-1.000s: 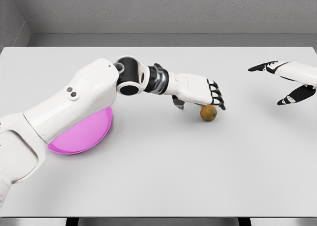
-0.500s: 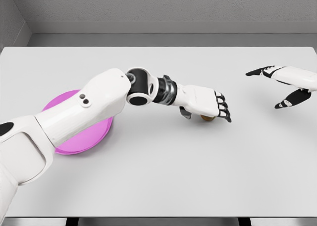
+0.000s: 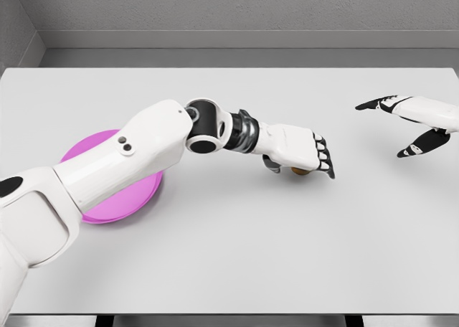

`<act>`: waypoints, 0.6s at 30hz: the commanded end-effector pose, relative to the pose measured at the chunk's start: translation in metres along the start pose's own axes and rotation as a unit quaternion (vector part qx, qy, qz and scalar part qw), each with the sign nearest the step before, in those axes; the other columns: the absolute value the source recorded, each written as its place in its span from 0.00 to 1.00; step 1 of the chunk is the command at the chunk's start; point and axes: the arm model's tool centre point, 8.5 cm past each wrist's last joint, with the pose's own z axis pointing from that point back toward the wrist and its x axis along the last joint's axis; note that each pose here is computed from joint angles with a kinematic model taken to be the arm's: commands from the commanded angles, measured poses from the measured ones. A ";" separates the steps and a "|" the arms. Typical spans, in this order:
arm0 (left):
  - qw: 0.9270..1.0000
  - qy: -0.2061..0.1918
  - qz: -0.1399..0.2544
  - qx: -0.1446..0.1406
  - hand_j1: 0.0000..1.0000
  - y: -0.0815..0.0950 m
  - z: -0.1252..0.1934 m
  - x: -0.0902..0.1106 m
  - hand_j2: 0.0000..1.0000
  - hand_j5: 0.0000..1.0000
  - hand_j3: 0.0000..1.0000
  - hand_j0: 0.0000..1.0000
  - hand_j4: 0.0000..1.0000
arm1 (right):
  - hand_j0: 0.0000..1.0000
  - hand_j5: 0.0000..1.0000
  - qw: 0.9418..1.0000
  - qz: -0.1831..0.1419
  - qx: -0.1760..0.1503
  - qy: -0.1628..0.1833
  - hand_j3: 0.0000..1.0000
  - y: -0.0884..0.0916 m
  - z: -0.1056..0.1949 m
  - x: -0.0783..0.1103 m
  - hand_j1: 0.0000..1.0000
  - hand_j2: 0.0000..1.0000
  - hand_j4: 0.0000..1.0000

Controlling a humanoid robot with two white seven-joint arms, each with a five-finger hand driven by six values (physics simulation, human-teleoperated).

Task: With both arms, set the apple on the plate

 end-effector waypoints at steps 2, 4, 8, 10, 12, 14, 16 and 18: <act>1.000 0.025 0.010 -0.003 0.91 -0.001 -0.002 -0.007 0.91 0.91 0.91 0.91 0.91 | 1.00 1.00 1.000 -0.003 -0.001 0.000 1.00 0.000 0.000 0.000 1.00 1.00 1.00; 0.999 0.038 0.016 -0.003 0.89 -0.003 -0.001 -0.010 0.89 0.89 0.89 0.89 0.89 | 1.00 1.00 1.000 -0.003 -0.001 0.000 1.00 0.000 0.000 0.000 1.00 1.00 1.00; 0.999 0.049 0.018 -0.004 0.89 -0.004 -0.002 -0.013 0.89 0.89 0.89 0.89 0.89 | 1.00 1.00 1.000 -0.003 -0.001 0.000 1.00 0.000 0.000 0.000 1.00 1.00 1.00; 0.999 0.046 0.016 -0.002 0.89 -0.002 -0.004 -0.011 0.89 0.89 0.89 0.89 0.89 | 1.00 1.00 1.000 -0.003 -0.001 0.000 1.00 0.000 0.000 0.000 1.00 1.00 1.00; 0.999 0.042 0.015 -0.007 0.89 -0.005 -0.007 -0.008 0.89 0.89 0.89 0.89 0.89 | 1.00 1.00 1.000 -0.003 -0.001 0.000 1.00 0.000 0.000 0.000 1.00 1.00 1.00; 0.999 0.038 0.013 -0.004 0.86 -0.002 -0.010 -0.006 0.86 0.86 0.86 0.86 0.86 | 1.00 1.00 1.000 -0.003 -0.001 0.000 1.00 0.000 0.000 0.000 1.00 1.00 1.00; 0.999 0.037 0.013 -0.005 0.86 -0.003 -0.010 -0.006 0.86 0.86 0.86 0.86 0.86 | 1.00 1.00 1.000 -0.003 -0.001 0.000 1.00 0.000 0.000 0.000 1.00 1.00 1.00; 0.999 0.036 0.013 -0.005 0.85 -0.004 -0.011 -0.005 0.85 0.85 0.85 0.85 0.85 | 1.00 1.00 1.000 -0.003 -0.001 0.000 1.00 0.000 0.000 0.000 1.00 1.00 1.00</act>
